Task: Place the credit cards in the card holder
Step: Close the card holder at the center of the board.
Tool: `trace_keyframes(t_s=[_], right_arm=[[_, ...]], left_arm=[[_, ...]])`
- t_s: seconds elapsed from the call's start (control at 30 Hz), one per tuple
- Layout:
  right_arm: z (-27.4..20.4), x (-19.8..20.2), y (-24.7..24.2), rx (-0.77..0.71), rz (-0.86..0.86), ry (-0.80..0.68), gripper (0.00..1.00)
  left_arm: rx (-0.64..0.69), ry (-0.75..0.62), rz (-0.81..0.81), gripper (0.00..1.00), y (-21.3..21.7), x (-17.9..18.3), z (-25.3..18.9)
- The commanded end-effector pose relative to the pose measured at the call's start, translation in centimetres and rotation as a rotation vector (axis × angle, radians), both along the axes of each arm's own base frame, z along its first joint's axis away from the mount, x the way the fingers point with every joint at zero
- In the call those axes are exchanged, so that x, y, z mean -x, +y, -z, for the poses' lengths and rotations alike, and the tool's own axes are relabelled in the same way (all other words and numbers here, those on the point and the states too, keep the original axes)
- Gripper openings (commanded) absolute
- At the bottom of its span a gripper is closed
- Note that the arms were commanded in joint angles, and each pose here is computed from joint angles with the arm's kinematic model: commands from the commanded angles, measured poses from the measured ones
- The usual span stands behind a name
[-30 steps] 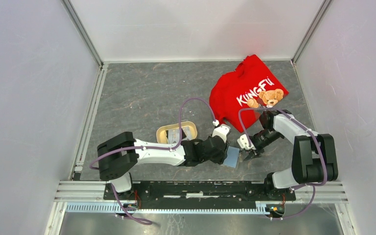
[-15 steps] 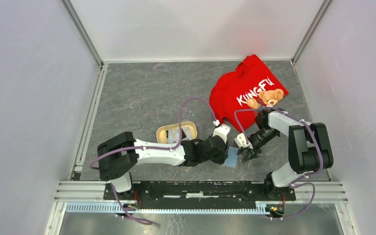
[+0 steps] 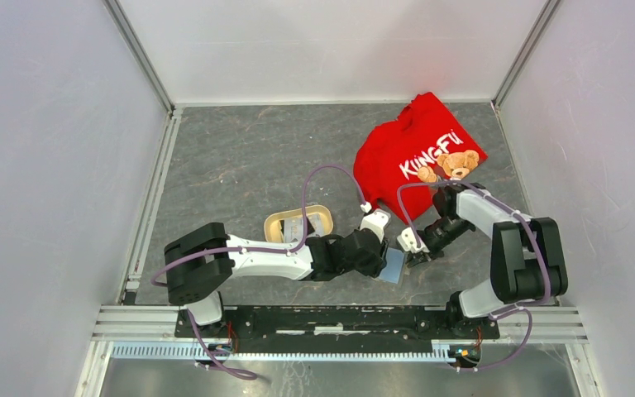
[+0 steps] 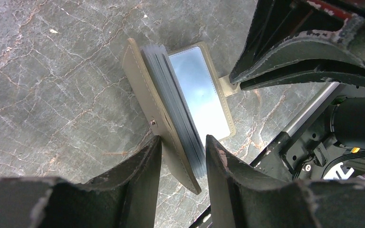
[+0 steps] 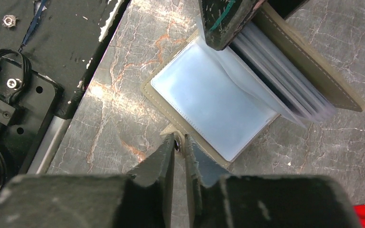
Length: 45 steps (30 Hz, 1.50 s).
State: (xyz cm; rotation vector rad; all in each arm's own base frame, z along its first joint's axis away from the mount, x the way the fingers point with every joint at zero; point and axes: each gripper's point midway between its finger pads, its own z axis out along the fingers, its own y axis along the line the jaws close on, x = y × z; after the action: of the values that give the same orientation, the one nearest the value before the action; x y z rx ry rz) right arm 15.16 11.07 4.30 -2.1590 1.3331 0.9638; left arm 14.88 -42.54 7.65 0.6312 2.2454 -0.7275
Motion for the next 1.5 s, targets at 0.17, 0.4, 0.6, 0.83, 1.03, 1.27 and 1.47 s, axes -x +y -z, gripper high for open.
trace_keyframes(t_s=[0.17, 0.4, 0.6, 0.83, 1.03, 1.27, 1.47], right_arm=[[-1.4, -0.8, 0.2, -0.021, -0.04, -0.1, 0.01], [-3.2, -1.9, 0.8, -0.063, -0.035, -0.184, 0.0], [-3.3, -1.7, 1.1, -0.086, -0.041, -0.195, 0.0], [-3.4, -2.1, 1.5, -0.111, -0.043, -0.197, 0.0], [-3.8, -2.7, 1.7, -0.127, -0.052, -0.215, 0.0], [-3.5, -2.7, 1.3, -0.101, -0.073, -0.23, 0.0], [-4.1, -2.6, 1.8, -0.139, -0.09, -0.268, 0.0]], left_arm=[[0.134, 0.014, 0.08, 0.46, -2.8, 1.0, -2.3], [0.201, 0.081, 0.145, 0.51, -4.1, 2.5, -1.9], [0.274, 0.151, 0.177, 0.57, -4.3, 3.0, -1.2], [0.4, 0.218, 0.235, 0.61, -5.3, 3.0, -1.2], [0.402, 0.238, 0.215, 0.63, -5.0, 2.3, 0.1], [0.329, 0.28, 0.033, 0.39, -2.3, -0.4, 3.1], [0.275, 0.301, -0.029, 0.3, -2.4, -1.7, 5.0]])
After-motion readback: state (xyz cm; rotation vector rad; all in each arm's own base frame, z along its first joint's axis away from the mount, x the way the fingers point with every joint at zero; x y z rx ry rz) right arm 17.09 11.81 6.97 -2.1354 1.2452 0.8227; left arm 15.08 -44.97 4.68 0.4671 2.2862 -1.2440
